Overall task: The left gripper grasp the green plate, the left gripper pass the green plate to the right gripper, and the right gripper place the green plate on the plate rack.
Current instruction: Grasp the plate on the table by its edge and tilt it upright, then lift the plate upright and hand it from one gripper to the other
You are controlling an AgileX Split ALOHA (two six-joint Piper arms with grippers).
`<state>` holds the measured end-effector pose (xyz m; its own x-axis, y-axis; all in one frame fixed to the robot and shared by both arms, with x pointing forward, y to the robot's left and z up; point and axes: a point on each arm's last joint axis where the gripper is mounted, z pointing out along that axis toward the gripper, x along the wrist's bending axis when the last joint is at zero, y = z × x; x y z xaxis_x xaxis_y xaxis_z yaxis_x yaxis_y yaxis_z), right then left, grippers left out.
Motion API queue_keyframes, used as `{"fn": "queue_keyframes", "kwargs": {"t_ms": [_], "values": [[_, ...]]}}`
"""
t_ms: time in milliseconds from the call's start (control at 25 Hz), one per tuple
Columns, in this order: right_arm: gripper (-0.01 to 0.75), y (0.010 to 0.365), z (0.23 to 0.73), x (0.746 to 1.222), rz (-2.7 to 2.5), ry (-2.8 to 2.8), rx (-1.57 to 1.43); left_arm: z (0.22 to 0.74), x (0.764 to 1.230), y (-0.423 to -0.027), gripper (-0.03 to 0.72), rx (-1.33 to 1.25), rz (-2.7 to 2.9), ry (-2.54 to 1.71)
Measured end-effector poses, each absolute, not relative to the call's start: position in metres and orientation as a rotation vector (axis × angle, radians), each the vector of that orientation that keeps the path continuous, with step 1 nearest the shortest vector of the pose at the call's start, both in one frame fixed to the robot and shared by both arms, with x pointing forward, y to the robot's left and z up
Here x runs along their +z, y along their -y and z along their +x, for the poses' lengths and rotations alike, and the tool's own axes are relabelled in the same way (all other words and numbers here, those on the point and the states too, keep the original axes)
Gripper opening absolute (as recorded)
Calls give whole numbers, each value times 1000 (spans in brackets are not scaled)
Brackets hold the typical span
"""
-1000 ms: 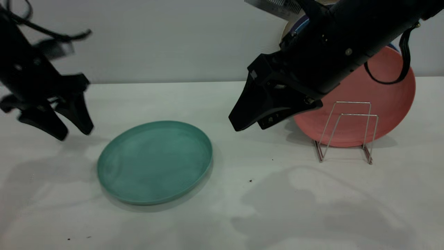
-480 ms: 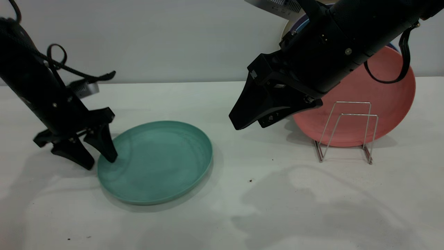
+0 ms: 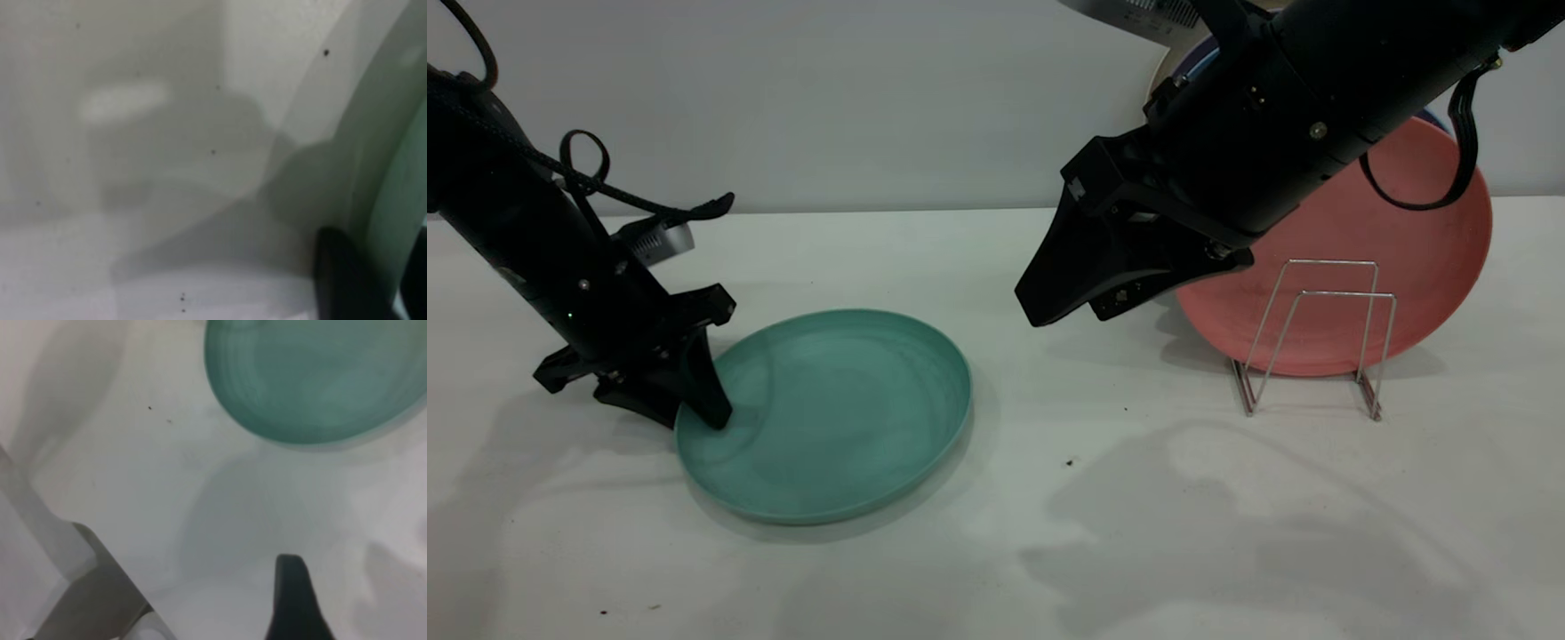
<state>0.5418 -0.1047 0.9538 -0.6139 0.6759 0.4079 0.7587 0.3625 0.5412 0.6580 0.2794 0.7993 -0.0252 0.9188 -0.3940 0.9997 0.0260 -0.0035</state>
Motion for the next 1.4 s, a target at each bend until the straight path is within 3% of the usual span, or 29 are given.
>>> {"fn": "queue_keyframes", "kwargs": {"t_ms": [80, 160, 440, 920, 1400], "values": [[510, 104, 542, 955, -1339, 2471, -1103, 658, 799, -279, 86, -408, 1970, -2025], [510, 103, 543, 956, -1362, 2438, -1119, 658, 799, -279, 40, -408, 1967, -2026], [510, 104, 553, 950, -1450, 2296, -1099, 656, 816, -278, 23, -441, 2041, -1911], [506, 141, 634, 930, -1499, 2060, -1107, 653, 875, -268, 20, -459, 2153, -1553], [506, 137, 637, 891, -1443, 1949, -999, 651, 880, -251, 20, -535, 2127, -1432]]}}
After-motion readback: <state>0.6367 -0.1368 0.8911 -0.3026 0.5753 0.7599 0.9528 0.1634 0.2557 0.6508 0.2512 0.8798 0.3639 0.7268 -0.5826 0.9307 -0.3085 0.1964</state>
